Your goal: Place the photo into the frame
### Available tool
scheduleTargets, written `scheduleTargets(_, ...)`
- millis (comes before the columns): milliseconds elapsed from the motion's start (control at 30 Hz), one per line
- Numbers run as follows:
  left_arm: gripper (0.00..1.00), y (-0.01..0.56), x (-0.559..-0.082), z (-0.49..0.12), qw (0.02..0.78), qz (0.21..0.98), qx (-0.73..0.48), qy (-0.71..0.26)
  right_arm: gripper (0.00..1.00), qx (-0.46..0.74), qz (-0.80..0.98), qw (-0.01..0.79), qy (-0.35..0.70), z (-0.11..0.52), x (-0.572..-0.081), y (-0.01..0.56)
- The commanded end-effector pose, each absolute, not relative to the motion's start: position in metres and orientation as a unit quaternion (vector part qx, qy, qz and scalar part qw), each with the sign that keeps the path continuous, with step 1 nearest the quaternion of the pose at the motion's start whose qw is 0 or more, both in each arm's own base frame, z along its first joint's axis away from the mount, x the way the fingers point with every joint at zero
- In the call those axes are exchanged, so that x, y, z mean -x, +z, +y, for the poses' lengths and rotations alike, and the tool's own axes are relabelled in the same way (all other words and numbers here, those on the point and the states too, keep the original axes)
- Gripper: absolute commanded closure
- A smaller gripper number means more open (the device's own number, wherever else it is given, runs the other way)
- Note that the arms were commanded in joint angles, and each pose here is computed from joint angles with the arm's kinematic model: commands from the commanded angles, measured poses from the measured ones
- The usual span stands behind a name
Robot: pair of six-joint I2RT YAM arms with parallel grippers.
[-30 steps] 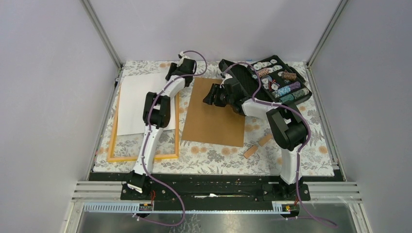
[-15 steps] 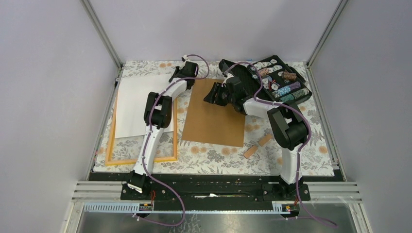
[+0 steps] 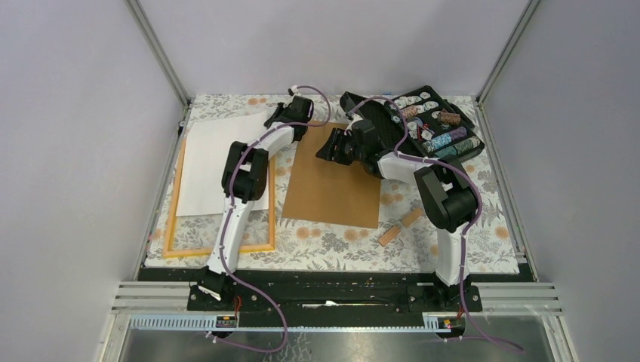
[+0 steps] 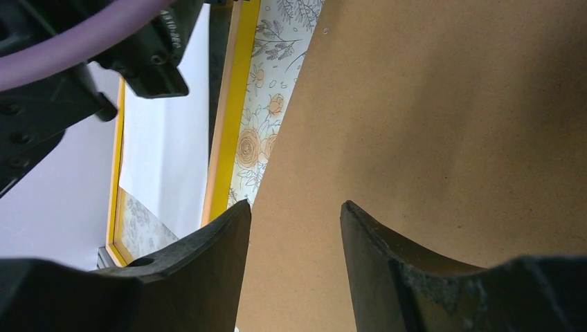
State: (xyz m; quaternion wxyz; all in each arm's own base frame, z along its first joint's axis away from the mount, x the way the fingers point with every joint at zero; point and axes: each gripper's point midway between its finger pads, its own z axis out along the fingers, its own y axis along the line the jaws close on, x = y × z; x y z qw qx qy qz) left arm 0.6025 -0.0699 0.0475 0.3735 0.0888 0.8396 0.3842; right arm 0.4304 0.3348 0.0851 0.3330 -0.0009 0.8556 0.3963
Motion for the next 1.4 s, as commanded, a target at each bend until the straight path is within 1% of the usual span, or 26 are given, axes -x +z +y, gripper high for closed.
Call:
scheduleTargets(0, 1.00, 0.126, -0.603, -0.074, 0.432, 0.808, -0.050, 0.396, 0.43, 0.001, 0.844, 0.345, 0.410, 0.333, -0.438, 0.096)
scheduleTargets(167, 1.00, 0.130, -0.585, -0.072, 0.416, 0.807, -0.050, 0.417, 0.43, 0.001, 0.844, 0.345, 0.410, 0.333, -0.438, 0.097)
scheduleTargets(400, 1.00, 0.127, -0.555, -0.070, 0.405, 0.826, -0.022, 0.392, 0.43, -0.001, 0.844, 0.340, 0.416, 0.333, -0.436, 0.096)
scheduleTargets(467, 1.00, 0.123, -0.550, -0.076, 0.400, 0.835, -0.014, 0.378, 0.43, 0.000, 0.843, 0.337, 0.418, 0.335, -0.436, 0.096)
scheduleTargets(667, 1.00, 0.114, -0.532, -0.086, 0.383, 0.840, 0.000, 0.383, 0.43, -0.002, 0.846, 0.330, 0.419, 0.336, -0.436, 0.090)
scheduleTargets(933, 1.00, 0.108, -0.510, -0.082, 0.359, 0.851, 0.020, 0.383, 0.43, -0.003, 0.848, 0.324, 0.419, 0.337, -0.436, 0.084)
scheduleTargets(1367, 1.00, 0.102, -0.479, -0.078, 0.324, 0.851, 0.046, 0.410, 0.43, -0.003, 0.851, 0.321, 0.416, 0.337, -0.437, 0.080)
